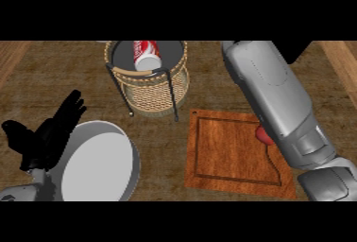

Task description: Pick the can from the cutting board and place it in the tiered basket

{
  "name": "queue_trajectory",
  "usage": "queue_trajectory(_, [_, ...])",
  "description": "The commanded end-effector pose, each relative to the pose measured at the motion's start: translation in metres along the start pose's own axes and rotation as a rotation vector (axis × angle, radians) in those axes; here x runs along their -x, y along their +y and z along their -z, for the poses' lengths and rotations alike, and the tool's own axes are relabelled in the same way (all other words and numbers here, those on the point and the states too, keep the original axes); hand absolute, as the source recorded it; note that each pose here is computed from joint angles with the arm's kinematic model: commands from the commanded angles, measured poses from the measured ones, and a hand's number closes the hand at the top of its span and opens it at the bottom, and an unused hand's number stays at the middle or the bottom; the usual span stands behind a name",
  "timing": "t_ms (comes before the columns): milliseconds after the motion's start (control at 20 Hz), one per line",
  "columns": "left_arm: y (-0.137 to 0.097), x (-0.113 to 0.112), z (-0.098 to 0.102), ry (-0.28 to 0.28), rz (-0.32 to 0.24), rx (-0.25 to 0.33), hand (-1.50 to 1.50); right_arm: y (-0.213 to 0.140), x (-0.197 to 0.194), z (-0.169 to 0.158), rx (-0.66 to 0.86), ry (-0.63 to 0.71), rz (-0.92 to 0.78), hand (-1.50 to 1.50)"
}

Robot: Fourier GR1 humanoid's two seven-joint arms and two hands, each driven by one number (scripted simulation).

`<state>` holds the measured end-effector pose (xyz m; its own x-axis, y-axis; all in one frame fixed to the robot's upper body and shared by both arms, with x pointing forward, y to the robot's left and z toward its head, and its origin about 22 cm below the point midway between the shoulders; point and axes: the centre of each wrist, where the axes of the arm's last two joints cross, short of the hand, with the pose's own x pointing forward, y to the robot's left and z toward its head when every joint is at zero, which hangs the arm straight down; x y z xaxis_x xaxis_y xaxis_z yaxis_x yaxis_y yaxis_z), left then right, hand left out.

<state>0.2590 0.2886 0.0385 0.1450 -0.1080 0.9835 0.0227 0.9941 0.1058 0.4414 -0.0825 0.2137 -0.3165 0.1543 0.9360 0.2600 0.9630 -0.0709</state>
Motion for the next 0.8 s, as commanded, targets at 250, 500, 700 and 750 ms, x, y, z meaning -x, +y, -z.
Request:
queue_trajectory(250, [0.007, 0.000, -0.004, 0.000, 0.004, -0.021, 0.00, -0.130, 0.004, 0.033, 0.144, 0.004, 0.024, -1.50])
queue_trajectory(500, [0.009, 0.000, 0.003, -0.005, 0.018, -0.017, 0.00, -0.198, 0.018, 0.032, 0.149, 0.001, -0.013, -1.50])
queue_trajectory(700, [0.008, 0.008, -0.006, 0.002, 0.004, -0.001, 0.00, -0.255, 0.005, 0.042, 0.135, -0.009, -0.013, -1.50])
queue_trajectory(750, [-0.016, 0.005, -0.008, -0.015, 0.006, 0.003, 0.00, -0.240, 0.005, 0.031, 0.135, -0.021, -0.025, -1.50])
